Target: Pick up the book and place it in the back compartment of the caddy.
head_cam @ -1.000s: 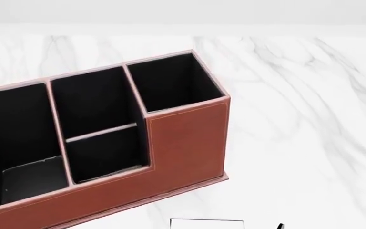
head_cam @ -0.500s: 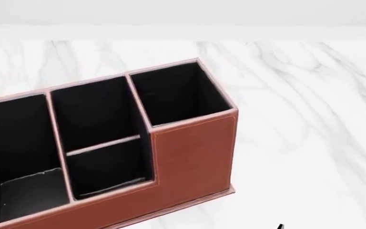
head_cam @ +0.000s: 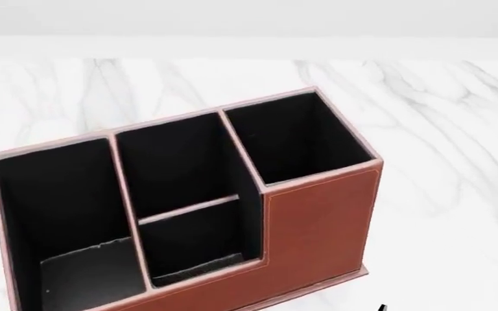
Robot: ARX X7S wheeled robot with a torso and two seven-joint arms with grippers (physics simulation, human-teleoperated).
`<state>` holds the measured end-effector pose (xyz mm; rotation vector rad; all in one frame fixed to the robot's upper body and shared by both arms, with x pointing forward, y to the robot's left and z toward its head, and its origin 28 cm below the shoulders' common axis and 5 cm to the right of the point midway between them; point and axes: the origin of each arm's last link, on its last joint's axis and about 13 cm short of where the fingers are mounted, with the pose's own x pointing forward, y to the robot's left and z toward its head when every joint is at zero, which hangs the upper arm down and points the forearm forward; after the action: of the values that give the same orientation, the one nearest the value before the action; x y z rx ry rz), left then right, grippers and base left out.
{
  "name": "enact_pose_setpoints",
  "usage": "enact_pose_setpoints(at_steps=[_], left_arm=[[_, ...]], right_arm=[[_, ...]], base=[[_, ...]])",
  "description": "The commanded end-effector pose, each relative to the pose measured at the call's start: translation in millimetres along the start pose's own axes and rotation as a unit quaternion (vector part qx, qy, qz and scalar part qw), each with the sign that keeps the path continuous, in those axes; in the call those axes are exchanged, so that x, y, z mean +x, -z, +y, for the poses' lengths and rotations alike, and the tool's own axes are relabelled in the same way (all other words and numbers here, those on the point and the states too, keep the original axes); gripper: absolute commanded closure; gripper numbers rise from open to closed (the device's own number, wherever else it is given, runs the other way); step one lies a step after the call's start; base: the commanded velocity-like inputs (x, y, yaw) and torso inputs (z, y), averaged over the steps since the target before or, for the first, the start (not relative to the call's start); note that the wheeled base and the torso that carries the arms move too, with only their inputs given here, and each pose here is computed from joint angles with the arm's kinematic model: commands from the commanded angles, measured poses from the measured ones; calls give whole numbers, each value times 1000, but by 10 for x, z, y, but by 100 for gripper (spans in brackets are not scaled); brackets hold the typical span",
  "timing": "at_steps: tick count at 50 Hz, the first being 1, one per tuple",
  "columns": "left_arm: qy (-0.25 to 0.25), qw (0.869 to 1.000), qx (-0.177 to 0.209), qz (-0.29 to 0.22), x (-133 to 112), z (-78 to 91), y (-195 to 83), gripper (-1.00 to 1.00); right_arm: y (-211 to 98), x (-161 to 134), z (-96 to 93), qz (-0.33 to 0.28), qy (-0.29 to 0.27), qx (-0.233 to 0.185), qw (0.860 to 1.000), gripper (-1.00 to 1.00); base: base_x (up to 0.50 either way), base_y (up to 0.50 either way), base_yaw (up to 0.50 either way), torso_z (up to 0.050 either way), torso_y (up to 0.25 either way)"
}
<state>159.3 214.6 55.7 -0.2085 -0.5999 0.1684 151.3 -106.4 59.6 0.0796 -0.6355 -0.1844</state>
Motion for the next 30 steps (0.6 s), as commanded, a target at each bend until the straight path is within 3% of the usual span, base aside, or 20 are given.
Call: enact_pose_setpoints(at_steps=[1,30], left_arm=[[0,1000,0,0,5,-4,0,-100],[0,1000,0,1,0,-2,9,-100]], right_arm=[[-1,6,-5,2,3,9,1000,-100],[6,-4,-2,-1,3,4,1000,-100]], base=[[0,0,0,0,0],[-6,0,0,0,0]])
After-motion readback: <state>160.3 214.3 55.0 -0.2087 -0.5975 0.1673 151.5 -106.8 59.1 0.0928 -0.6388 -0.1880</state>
